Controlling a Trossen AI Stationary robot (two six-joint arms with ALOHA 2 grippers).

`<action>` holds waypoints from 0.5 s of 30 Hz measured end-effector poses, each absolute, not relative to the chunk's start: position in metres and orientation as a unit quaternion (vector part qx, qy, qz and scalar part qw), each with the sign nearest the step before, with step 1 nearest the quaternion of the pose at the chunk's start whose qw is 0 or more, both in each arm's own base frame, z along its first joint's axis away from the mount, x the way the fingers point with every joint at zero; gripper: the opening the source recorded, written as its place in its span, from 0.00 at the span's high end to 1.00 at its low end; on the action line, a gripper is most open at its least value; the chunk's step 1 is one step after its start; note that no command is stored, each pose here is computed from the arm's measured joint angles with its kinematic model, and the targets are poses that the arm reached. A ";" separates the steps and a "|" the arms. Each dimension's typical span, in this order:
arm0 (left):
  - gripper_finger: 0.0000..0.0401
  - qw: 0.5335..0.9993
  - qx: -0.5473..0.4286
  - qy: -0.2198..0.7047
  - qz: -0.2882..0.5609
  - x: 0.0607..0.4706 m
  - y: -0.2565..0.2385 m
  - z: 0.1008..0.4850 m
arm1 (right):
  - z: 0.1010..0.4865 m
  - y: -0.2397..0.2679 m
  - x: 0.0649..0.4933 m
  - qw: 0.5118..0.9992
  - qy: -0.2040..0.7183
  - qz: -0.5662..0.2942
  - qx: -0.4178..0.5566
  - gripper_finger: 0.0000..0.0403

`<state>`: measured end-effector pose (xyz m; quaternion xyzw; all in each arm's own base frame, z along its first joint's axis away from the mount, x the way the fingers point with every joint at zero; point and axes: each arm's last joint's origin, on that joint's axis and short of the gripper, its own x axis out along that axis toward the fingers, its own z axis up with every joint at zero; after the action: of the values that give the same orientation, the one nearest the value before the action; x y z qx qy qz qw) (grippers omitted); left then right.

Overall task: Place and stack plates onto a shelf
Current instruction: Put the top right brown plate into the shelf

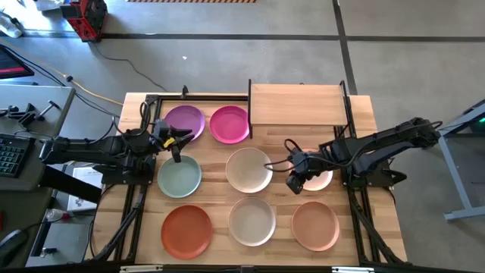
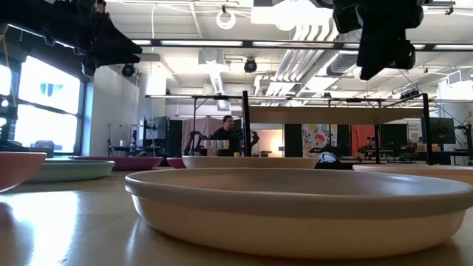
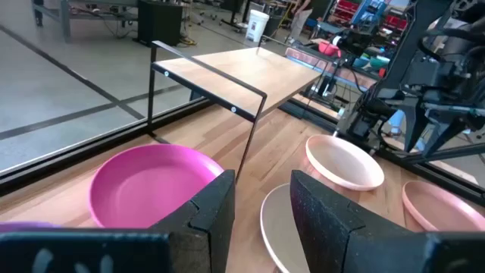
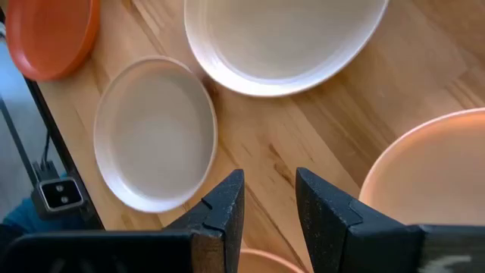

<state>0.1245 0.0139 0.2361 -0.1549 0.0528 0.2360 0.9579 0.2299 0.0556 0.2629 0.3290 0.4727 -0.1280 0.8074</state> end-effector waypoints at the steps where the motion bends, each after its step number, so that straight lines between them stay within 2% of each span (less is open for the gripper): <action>1: 0.71 0.958 -0.155 0.050 0.236 0.127 0.014 0.236 | 0.263 0.057 0.229 0.807 0.475 -0.126 0.327 0.75; 15: 0.71 0.953 -0.178 0.058 0.239 0.146 0.014 0.230 | 0.258 0.069 0.221 0.811 0.479 -0.173 0.287 0.75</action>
<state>0.1459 0.0141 0.2305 -0.1783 0.0581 0.2387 0.9528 0.2214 0.0685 0.2579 0.2874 0.4791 -0.1731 0.8111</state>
